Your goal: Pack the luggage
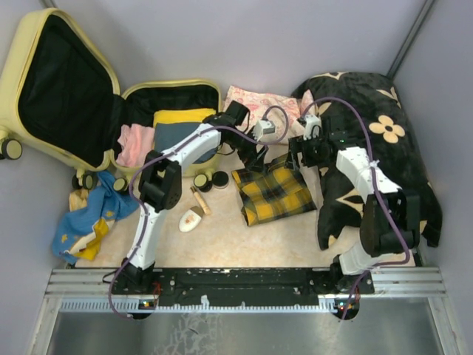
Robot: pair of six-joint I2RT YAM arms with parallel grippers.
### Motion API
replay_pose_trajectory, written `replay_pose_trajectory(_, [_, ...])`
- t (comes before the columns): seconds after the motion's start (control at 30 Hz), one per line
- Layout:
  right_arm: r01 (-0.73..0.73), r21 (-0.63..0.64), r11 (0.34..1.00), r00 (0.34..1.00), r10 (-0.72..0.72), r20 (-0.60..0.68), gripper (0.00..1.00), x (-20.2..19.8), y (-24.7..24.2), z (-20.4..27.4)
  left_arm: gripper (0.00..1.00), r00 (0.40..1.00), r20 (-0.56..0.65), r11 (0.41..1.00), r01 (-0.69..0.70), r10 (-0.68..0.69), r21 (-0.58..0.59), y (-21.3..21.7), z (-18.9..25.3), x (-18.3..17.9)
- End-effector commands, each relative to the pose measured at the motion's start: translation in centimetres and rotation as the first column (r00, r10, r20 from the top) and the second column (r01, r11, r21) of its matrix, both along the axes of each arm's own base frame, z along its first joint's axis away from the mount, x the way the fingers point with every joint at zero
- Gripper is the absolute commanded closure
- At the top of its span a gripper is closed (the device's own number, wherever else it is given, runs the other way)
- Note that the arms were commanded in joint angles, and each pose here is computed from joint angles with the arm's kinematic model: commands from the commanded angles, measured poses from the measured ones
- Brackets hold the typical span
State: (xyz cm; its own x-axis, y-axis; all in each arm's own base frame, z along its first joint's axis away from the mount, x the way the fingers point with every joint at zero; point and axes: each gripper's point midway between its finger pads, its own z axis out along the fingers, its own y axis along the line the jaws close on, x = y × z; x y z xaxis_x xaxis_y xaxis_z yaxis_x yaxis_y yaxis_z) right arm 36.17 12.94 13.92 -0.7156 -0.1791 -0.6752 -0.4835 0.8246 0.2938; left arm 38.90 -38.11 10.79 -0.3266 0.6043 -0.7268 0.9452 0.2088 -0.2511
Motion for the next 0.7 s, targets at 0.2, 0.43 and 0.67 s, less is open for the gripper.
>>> replay_pose_trajectory(0.2, [0.009,-0.053,0.999,0.988,-0.017,-0.152,0.34,1.8,-1.4,-6.3,0.0,0.995,-0.097,1.0,-0.026,0.026,0.003,-0.9,-3.9,0.8])
replay_pose_trajectory(0.43, [0.034,-0.066,0.997,0.982,-0.046,-0.186,0.46,2.8,-1.5,-9.3,0.0,0.968,-0.249,0.997,-0.032,0.013,-0.073,-1.1,-5.8,0.4])
replay_pose_trajectory(0.67, [0.039,-0.08,0.996,0.975,-0.055,-0.214,0.5,3.4,-1.6,-11.1,0.0,0.941,-0.336,0.995,-0.074,0.045,-0.074,-0.8,-7.7,0.9])
